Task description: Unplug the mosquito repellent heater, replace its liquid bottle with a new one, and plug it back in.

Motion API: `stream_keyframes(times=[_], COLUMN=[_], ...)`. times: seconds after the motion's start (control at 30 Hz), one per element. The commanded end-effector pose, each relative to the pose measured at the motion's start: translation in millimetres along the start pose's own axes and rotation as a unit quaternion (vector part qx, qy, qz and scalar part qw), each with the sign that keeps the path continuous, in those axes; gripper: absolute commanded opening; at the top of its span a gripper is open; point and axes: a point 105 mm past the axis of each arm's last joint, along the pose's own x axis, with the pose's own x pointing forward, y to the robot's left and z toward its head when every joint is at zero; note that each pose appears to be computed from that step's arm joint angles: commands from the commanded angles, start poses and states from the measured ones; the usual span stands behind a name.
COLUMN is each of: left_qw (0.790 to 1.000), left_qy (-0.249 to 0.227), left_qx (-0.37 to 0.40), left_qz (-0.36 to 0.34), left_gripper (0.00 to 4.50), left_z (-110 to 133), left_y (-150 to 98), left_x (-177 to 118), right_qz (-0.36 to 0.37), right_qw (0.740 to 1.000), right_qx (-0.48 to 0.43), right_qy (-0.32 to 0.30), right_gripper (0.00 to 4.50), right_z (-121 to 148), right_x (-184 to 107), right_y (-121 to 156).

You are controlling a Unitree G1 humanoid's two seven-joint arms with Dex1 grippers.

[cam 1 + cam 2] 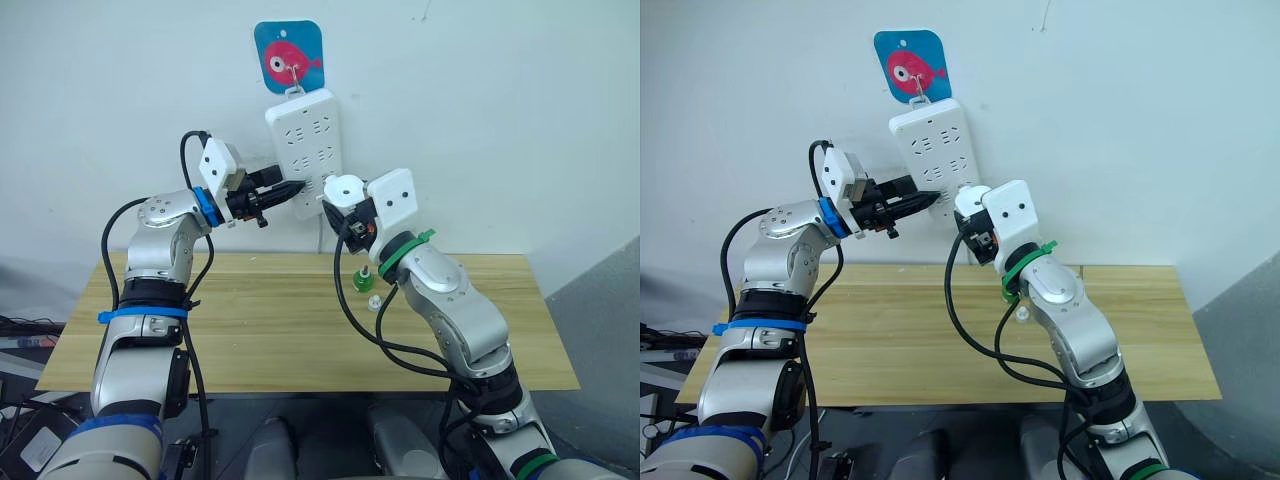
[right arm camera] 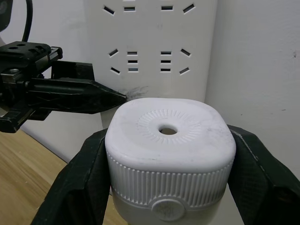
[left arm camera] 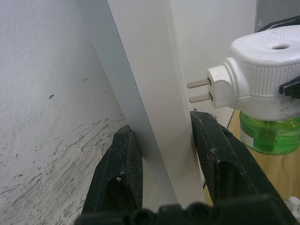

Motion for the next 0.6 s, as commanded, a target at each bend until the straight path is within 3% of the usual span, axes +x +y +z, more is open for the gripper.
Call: stream_keyframes(times=[0.03,0.6], left_qw=[0.999,0.999], left_qy=[-0.007,-0.005], left_qx=[0.023,0.024], left_qz=[0.032,0.030], left_gripper=[1.37,1.37], left_z=[11.7,11.4], left_y=[10.0,9.2], left_x=[-2.9,-3.6], right_qz=[-0.002,0.002], right_qw=[0.999,0.999], right_qx=[-0.005,-0.002], right_qy=[-0.034,-0.036], right_gripper=[2.97,2.97], right_z=[16.8,15.6], right_x=[-0.2,6.6], right_y=[-0.2,0.0])
